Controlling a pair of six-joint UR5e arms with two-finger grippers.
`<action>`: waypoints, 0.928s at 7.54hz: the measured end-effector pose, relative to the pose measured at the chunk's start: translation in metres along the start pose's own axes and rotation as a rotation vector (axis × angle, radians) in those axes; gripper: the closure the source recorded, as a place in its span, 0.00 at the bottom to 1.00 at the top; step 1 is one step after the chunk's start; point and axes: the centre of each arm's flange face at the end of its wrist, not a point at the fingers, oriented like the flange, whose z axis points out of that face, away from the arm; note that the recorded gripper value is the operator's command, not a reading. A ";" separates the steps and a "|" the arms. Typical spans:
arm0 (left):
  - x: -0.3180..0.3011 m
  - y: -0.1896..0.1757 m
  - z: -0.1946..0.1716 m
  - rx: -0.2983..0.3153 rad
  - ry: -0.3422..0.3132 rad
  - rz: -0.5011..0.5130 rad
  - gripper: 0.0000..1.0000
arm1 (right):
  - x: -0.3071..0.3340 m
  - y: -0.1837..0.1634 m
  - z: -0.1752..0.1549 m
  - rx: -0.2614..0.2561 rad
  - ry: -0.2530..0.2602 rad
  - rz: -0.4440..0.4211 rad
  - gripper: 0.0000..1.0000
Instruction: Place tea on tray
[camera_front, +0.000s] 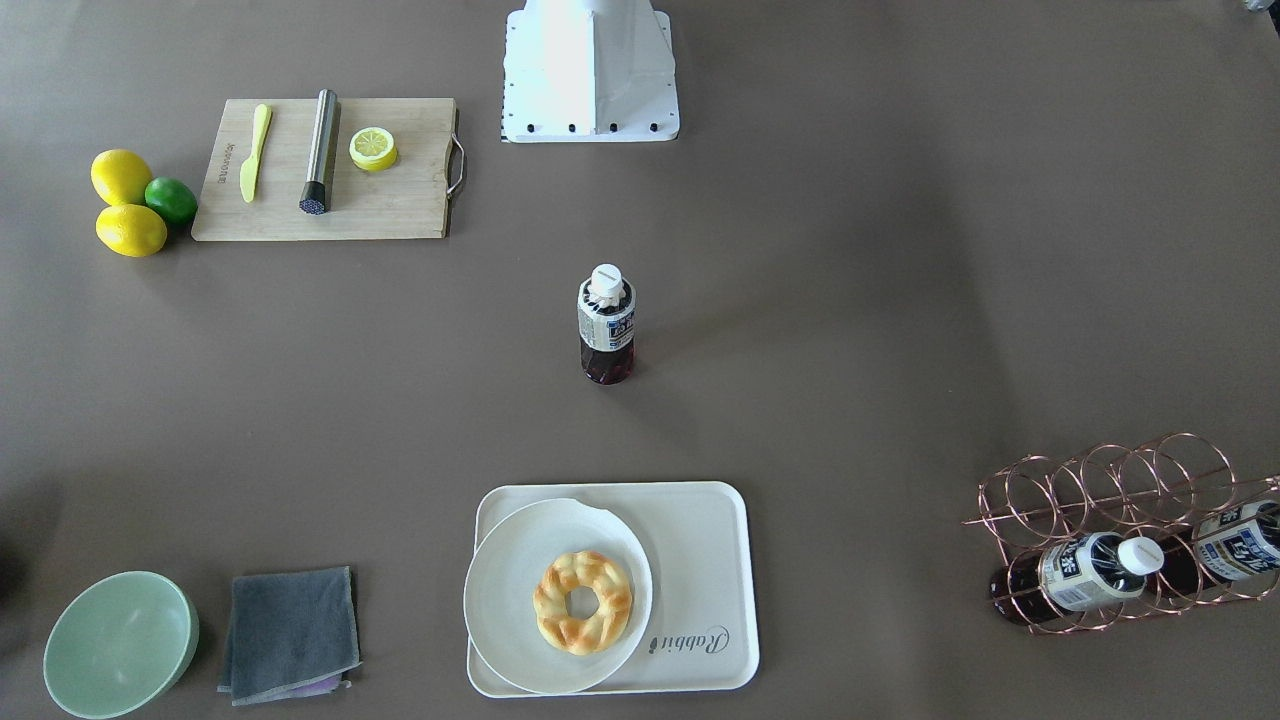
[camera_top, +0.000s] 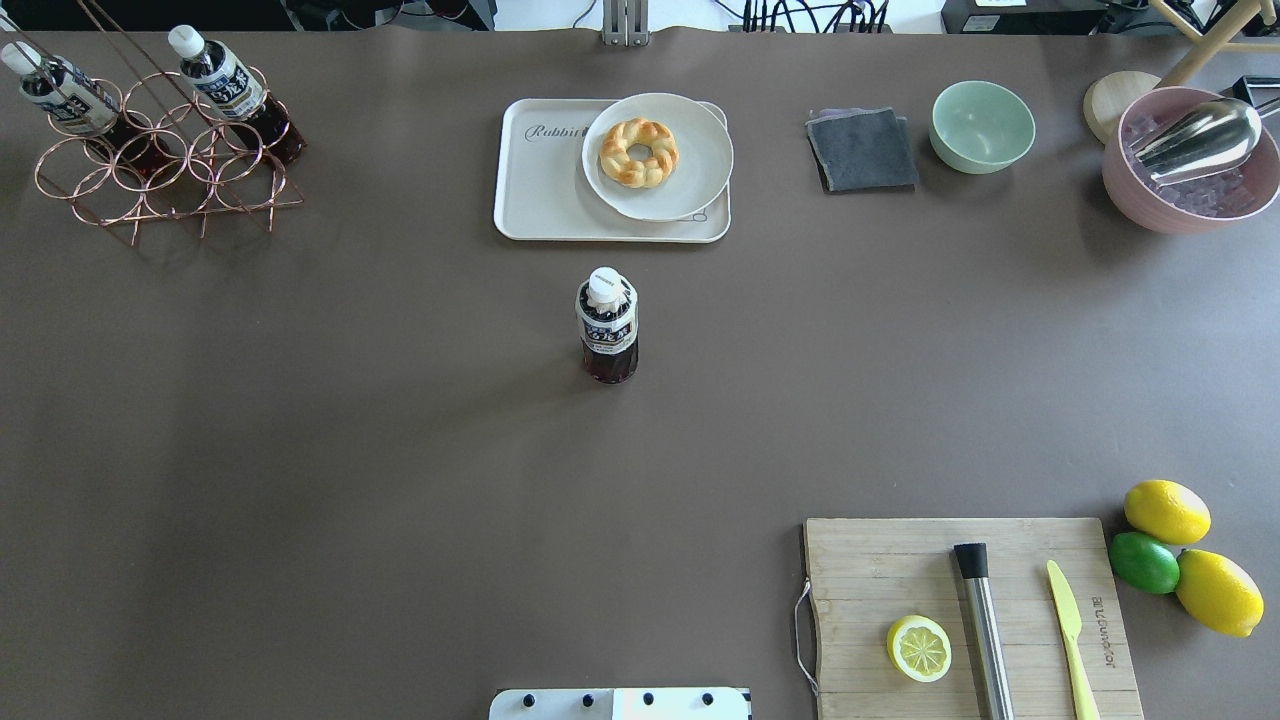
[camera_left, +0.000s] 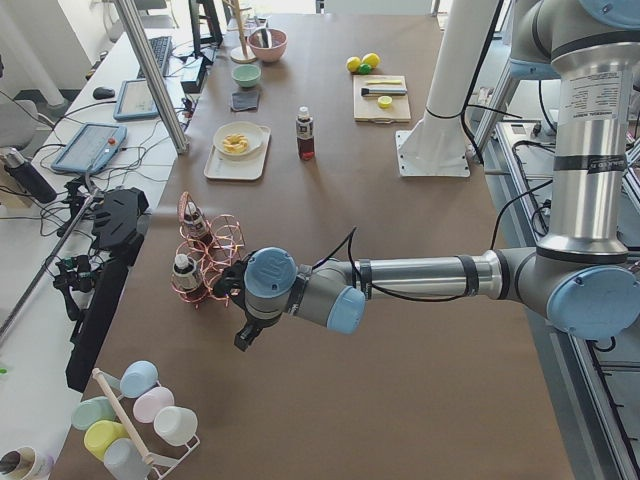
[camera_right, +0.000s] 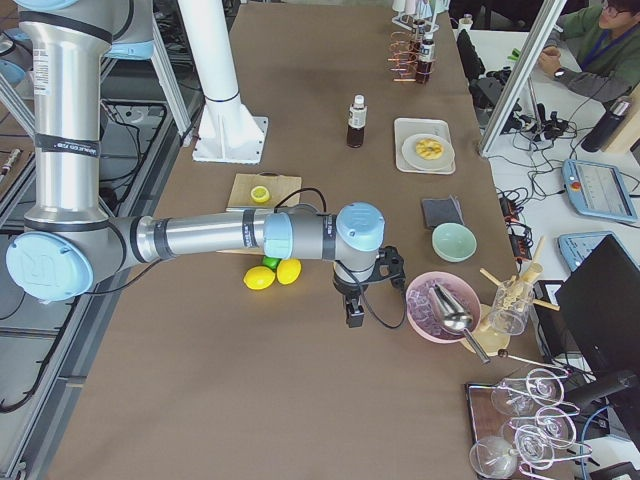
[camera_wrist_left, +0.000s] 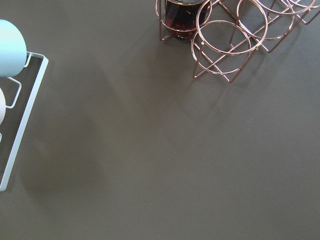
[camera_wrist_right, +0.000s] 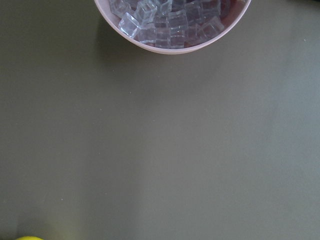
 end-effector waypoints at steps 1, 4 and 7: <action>0.001 -0.001 -0.001 0.003 0.000 0.003 0.02 | -0.013 -0.016 -0.008 0.012 0.005 -0.020 0.00; 0.006 0.001 -0.006 0.029 -0.007 0.031 0.02 | -0.055 -0.049 -0.029 0.111 0.014 -0.150 0.00; 0.008 0.007 -0.006 0.048 -0.013 0.055 0.02 | -0.166 -0.079 -0.042 0.200 -0.031 -0.151 0.00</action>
